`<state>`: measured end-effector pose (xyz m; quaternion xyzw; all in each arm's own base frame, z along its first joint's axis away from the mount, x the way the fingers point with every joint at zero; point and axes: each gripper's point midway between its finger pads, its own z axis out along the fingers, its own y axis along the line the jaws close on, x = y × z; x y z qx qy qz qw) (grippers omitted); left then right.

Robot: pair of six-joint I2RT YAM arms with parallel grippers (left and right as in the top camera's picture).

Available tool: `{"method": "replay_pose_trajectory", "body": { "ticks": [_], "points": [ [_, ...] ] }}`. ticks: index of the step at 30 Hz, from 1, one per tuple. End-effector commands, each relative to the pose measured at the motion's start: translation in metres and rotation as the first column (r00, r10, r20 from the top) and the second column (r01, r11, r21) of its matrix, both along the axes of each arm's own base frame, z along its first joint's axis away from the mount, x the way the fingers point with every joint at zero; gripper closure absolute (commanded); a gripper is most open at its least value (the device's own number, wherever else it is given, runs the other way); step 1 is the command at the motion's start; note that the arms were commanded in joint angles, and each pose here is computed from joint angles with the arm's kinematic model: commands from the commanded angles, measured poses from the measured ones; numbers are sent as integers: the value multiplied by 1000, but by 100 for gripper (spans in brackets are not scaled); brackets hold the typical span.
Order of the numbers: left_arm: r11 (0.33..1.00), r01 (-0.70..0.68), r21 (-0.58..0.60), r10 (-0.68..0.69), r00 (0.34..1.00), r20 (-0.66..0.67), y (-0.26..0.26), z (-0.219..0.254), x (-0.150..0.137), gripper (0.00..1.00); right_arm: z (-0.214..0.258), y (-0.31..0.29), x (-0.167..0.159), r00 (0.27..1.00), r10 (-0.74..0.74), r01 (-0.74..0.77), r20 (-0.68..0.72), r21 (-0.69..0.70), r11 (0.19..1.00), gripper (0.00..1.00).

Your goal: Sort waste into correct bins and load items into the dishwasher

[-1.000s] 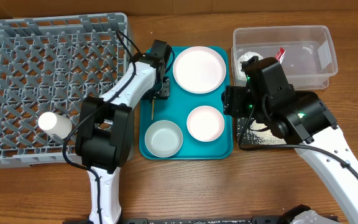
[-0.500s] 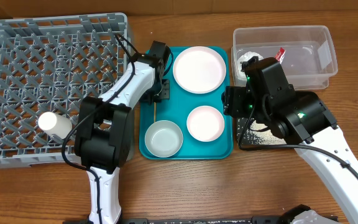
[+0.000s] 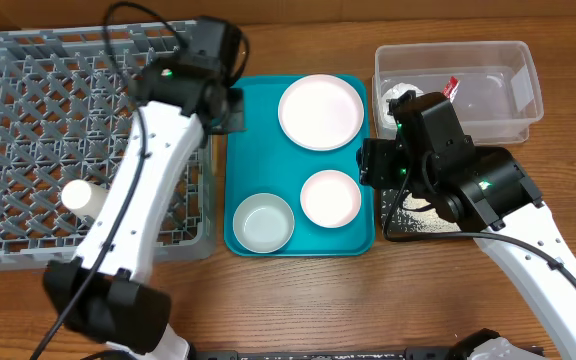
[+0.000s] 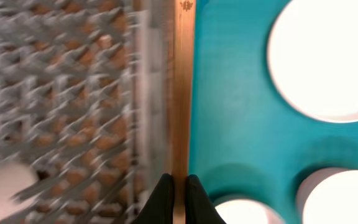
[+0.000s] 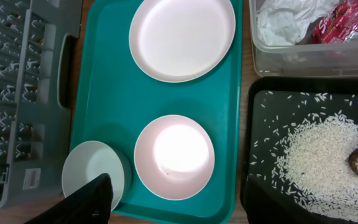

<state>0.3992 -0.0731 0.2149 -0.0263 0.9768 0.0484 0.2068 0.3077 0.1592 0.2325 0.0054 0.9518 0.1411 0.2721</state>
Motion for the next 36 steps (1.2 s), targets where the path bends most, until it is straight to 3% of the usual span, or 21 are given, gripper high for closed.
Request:
{"method": "replay_pose_trajectory", "body": {
  "ticks": [1,7,11,21,25,27,31,36],
  "points": [
    [994,-83,67,86,995,-43,43,-13,3,96,3,1,2,1000,-7,6,6,11,1000,31],
    [987,-155,43,159,980,-119,77,-64,7,95,3,1,2,1000,-6,6,6,11,1000,31],
    [997,-62,36,67,987,-144,74,-95,15,96,3,1,2,1000,-6,6,7,11,1000,31],
    [997,-24,67,37,980,-196,78,-129,19,93,4,1,3,1000,-7,6,13,15,1000,31],
    [998,-40,57,51,975,-215,77,-136,18,87,4,1,3,1000,-7,6,13,15,1000,31],
    [997,-53,51,62,977,-205,76,-130,17,87,4,1,3,1000,-6,6,12,14,1000,31],
    [999,-43,-6,41,989,-140,68,-88,19,74,4,1,3,1000,-7,6,13,14,1000,31],
    [982,38,-184,-40,999,-5,34,-8,11,60,4,1,3,1000,-7,6,12,15,1000,30]
  ]
}}
